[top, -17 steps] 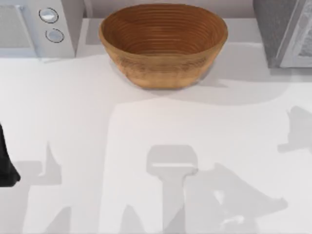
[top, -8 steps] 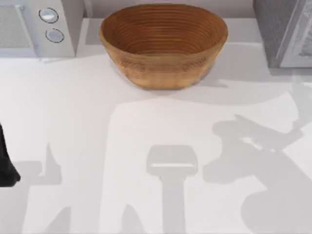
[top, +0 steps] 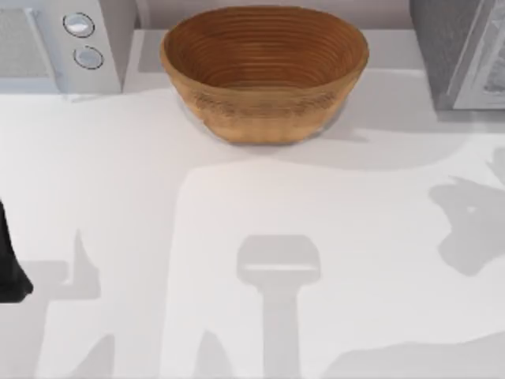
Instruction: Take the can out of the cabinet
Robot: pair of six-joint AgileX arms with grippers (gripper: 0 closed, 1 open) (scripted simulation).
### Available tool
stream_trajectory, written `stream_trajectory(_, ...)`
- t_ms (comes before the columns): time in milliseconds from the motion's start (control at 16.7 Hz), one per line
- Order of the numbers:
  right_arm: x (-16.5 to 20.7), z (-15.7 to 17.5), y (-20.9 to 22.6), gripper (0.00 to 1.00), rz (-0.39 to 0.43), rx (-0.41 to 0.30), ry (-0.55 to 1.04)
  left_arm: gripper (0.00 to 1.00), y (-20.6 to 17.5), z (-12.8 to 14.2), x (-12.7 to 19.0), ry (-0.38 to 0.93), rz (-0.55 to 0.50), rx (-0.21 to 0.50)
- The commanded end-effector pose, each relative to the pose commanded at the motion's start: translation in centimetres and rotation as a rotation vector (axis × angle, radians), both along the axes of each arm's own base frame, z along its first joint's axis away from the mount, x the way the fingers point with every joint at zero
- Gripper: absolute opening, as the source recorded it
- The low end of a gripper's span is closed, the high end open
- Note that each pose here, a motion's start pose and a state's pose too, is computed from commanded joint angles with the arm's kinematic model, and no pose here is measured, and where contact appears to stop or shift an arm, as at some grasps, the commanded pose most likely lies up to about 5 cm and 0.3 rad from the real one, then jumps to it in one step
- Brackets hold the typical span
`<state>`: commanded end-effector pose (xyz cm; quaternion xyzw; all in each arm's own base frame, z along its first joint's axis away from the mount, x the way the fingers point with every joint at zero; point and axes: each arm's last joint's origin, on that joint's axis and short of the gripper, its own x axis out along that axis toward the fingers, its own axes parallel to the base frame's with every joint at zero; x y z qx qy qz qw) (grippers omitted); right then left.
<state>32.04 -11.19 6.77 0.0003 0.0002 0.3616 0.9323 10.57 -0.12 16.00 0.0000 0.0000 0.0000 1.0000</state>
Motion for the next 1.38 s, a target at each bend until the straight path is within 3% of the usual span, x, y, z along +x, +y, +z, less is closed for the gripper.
stream_trajectory(180,0.0,-1.6,-0.5,0.00,0.025,0.000,0.000,1.00,0.0,0.0,0.0,0.000,0.000,0.000)
stream_trajectory(1020,1.7,-2.4,1.2,0.00,0.027,0.000,0.000,1.00,0.0,0.0,0.0,0.000,0.000,0.000)
stream_trajectory(1380,1.7,-2.4,1.2,0.45,0.027,0.000,0.000,1.00,0.0,0.0,0.0,0.000,0.000,0.000)
